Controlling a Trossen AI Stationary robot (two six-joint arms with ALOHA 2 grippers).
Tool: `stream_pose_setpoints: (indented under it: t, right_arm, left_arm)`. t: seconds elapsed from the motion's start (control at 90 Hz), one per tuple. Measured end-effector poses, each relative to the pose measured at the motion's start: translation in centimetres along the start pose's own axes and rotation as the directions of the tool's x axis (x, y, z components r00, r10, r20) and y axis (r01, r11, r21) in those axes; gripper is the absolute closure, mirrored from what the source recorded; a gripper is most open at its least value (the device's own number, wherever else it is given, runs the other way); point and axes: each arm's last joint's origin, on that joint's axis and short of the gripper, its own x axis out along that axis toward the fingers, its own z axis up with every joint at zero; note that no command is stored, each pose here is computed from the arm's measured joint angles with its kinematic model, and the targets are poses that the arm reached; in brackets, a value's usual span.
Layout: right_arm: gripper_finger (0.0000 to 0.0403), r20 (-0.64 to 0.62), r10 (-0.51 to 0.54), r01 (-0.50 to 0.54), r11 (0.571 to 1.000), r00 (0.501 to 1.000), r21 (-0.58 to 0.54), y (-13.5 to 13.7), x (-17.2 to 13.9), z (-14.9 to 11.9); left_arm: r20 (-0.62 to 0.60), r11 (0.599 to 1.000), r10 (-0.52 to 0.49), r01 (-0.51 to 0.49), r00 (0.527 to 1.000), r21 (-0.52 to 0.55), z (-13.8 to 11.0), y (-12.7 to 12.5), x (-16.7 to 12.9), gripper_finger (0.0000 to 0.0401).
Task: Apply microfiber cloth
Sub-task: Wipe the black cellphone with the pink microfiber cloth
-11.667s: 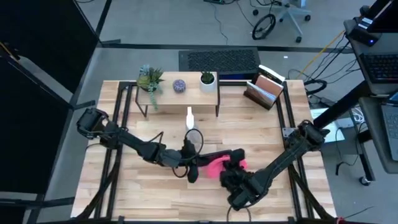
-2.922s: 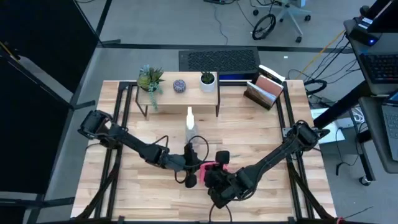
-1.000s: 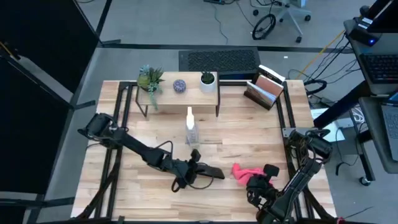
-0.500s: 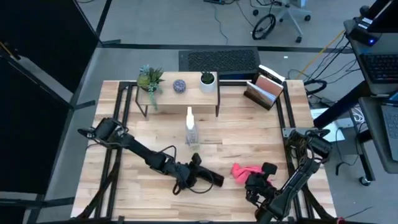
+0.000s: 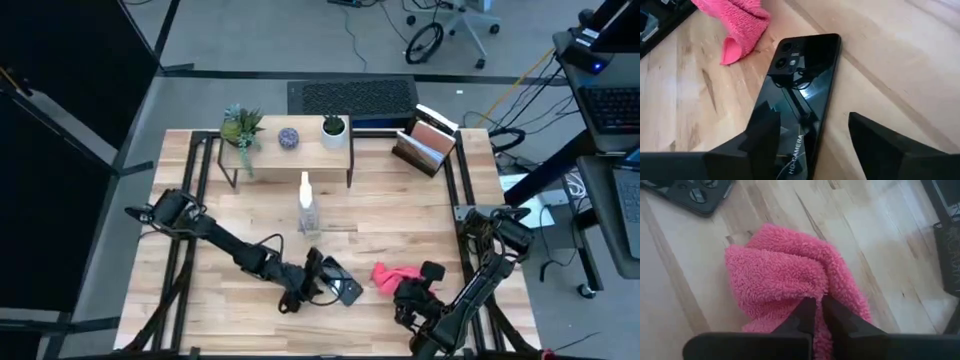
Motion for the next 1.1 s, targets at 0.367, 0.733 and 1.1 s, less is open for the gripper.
stream_pose_setpoints:
  t: [0.367, 0.733, 1.1]
  right_arm:
    - [0.0403, 0.128, 0.116, -0.13, 0.986, 0.985, 0.105, 1.7, 1.2, 2.4]
    - [0.0403, 0.103, 0.298, -0.305, 0.951, 0.949, 0.054, 3.4, 5.8, 1.7]
    - [0.0403, 0.078, 0.269, -0.264, 0.962, 0.96, -0.071, 2.7, 7.4, 2.7]
  left_arm:
    - [-0.173, 0.937, 0.075, -0.128, 0.982, -0.324, -0.2, 3.3, -2.9, 0.0175]
    - [-0.255, 0.881, -0.047, -0.08, 0.966, -0.467, -2.6, 3.8, -1.7, 0.0175]
    - [-0.077, 0.843, -0.266, 0.193, 0.961, -0.502, -2.0, 2.1, -0.6, 0.0175]
